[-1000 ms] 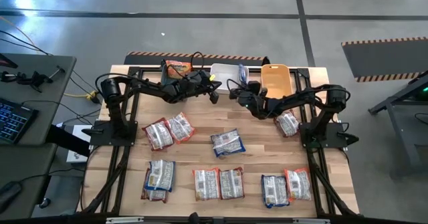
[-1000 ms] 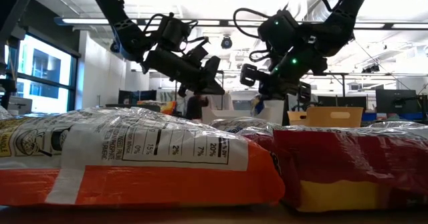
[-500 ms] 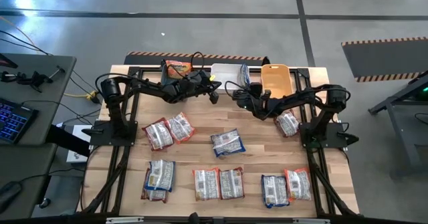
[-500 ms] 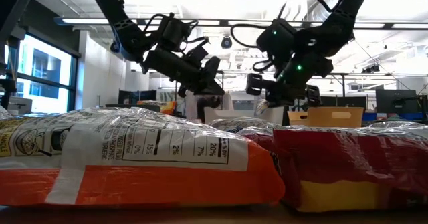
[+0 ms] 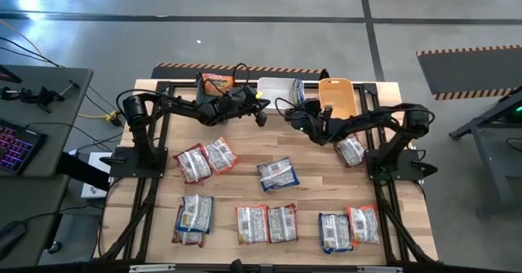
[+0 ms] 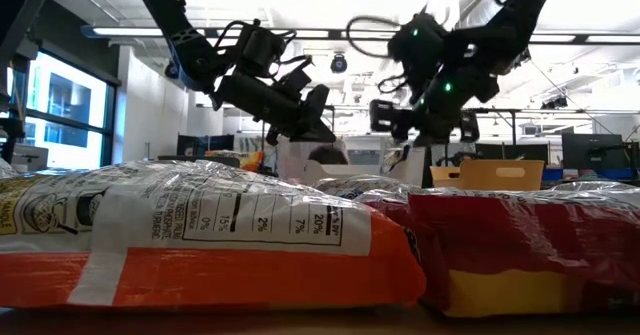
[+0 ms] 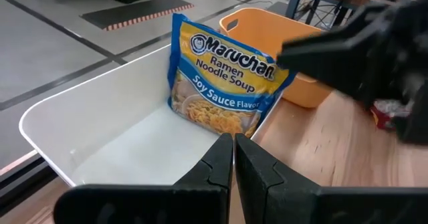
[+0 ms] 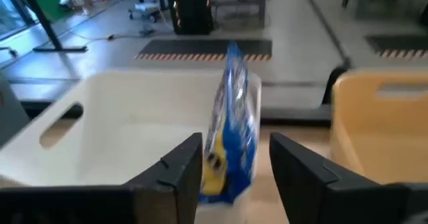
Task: Sort Maruchan noodles
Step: Put the top left red noodle pack into the yellow bin
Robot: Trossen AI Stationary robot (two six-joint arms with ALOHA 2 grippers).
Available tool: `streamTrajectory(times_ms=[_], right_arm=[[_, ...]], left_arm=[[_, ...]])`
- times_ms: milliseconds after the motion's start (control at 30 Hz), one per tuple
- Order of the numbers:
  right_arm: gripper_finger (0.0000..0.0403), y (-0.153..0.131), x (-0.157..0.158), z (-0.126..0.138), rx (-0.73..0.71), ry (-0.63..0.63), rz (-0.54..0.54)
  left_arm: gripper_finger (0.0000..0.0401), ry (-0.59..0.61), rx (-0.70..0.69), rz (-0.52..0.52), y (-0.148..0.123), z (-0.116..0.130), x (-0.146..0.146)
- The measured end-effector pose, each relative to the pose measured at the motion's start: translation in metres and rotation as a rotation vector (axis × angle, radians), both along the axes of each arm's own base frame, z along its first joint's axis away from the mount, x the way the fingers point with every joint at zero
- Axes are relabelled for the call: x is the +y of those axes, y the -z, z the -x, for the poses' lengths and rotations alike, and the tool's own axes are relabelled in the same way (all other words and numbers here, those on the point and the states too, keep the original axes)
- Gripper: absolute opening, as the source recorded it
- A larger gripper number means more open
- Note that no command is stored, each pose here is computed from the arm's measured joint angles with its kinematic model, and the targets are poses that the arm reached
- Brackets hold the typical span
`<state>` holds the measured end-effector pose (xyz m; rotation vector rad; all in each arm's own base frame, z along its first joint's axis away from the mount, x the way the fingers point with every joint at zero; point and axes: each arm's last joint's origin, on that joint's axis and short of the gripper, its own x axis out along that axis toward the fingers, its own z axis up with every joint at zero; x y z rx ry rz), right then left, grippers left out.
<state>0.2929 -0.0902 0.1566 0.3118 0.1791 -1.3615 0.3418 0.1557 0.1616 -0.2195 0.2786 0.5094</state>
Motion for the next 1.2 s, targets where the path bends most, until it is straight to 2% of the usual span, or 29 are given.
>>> streamTrajectory(times_ms=[167,333,467,600,700,833,967,1067,1200], right_arm=[[0.0158,-0.028,0.013,0.004,0.076,-0.038,0.091],[0.0143,-0.050,0.031,0.012,0.199,-0.230,0.091],[0.0095,-0.055,0.049,0.023,0.304,-0.424,0.020],[0.0022,-0.054,0.070,0.031,0.378,-0.647,-0.082],[0.0009,-0.051,0.088,0.030,0.430,-0.800,-0.097],[0.0013,-0.040,0.107,0.020,0.484,-0.914,-0.046],[0.0003,-0.025,0.116,-0.001,0.455,-0.974,0.035],[0.0001,-0.007,0.121,-0.020,0.419,-1.052,0.086],[0.0000,0.020,0.126,-0.042,0.314,-1.161,0.152]], left_arm=[[0.0005,0.028,0.011,-0.038,-0.001,-0.002,-0.005],[0.0005,0.086,0.035,-0.098,-0.002,-0.007,-0.018],[0.0005,0.136,-0.012,-0.151,-0.009,-0.006,-0.035],[0.0005,0.184,-0.116,-0.190,-0.013,0.009,-0.054],[0.0005,0.244,-0.151,-0.208,-0.013,0.021,-0.071],[0.0005,0.340,-0.113,-0.231,-0.011,0.036,-0.098],[0.0005,0.422,-0.040,-0.218,-0.017,0.049,-0.123],[0.0005,0.464,0.065,-0.199,-0.026,0.061,-0.142],[0.0005,0.439,0.313,-0.180,-0.034,0.086,-0.166]])
